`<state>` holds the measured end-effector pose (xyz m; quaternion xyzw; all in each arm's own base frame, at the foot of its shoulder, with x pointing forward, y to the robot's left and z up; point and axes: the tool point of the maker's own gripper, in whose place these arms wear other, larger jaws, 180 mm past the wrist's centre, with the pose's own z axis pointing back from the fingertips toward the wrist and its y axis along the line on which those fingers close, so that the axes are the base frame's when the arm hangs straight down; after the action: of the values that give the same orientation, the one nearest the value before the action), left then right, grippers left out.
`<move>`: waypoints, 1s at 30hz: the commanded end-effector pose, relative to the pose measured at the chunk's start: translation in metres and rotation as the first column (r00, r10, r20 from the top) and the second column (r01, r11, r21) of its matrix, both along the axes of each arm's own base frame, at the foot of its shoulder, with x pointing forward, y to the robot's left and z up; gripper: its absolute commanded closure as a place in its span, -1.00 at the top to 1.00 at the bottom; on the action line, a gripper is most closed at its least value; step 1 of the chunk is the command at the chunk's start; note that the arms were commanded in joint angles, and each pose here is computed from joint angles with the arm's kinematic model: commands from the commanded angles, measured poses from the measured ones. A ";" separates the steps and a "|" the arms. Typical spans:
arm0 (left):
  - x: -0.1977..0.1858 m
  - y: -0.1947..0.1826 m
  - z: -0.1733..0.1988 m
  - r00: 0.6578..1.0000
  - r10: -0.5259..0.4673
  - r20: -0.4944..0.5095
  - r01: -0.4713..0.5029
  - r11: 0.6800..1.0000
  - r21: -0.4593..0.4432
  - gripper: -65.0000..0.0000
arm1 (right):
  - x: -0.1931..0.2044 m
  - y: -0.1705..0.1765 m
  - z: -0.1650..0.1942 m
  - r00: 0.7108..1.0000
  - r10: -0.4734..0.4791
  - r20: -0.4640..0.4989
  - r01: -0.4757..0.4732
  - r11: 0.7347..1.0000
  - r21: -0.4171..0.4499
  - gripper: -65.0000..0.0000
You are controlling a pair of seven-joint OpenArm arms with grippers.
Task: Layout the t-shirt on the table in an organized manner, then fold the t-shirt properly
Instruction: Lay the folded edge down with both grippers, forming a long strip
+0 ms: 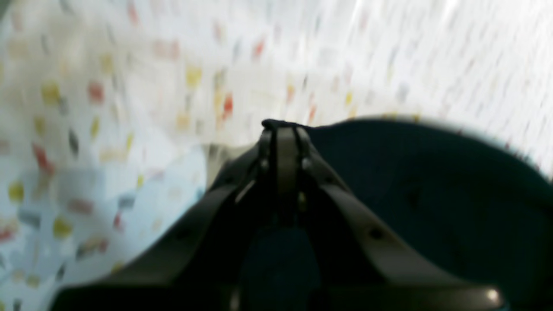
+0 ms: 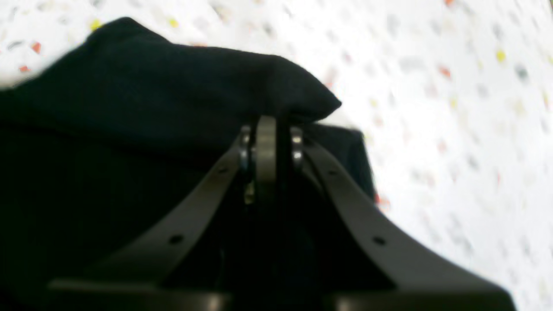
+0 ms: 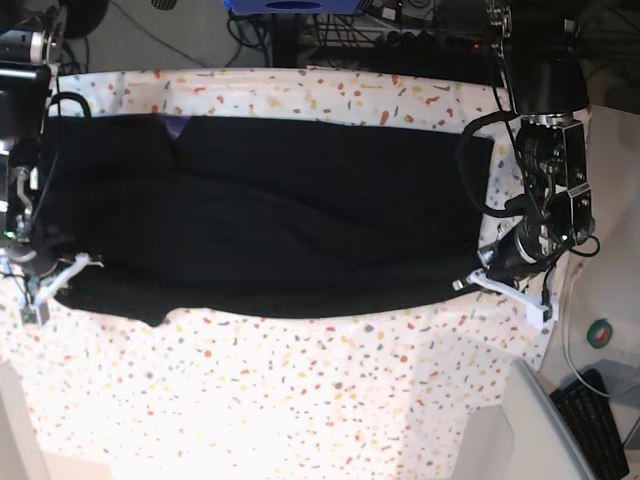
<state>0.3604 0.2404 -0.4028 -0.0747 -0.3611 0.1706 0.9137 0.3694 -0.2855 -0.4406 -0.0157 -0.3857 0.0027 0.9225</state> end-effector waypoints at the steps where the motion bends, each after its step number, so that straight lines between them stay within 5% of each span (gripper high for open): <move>1: 0.011 0.006 0.022 0.998 -0.003 0.067 0.001 1.000 0.021 -1.00 | 0.011 -0.014 0.023 0.998 -0.015 0.060 0.016 1.000 -0.026 -1.00; 30: -0.075 0.001 -0.018 0.995 -0.048 -0.088 0.053 0.997 0.059 -1.00 | -0.112 -0.034 -0.008 0.976 -0.067 -0.208 0.049 0.995 -0.093 -1.00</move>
<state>0.2747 0.2353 -0.4327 -0.0567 -0.3017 0.1454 0.9405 0.2501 -0.3082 -0.4610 -0.0517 -0.2694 -0.0095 0.9616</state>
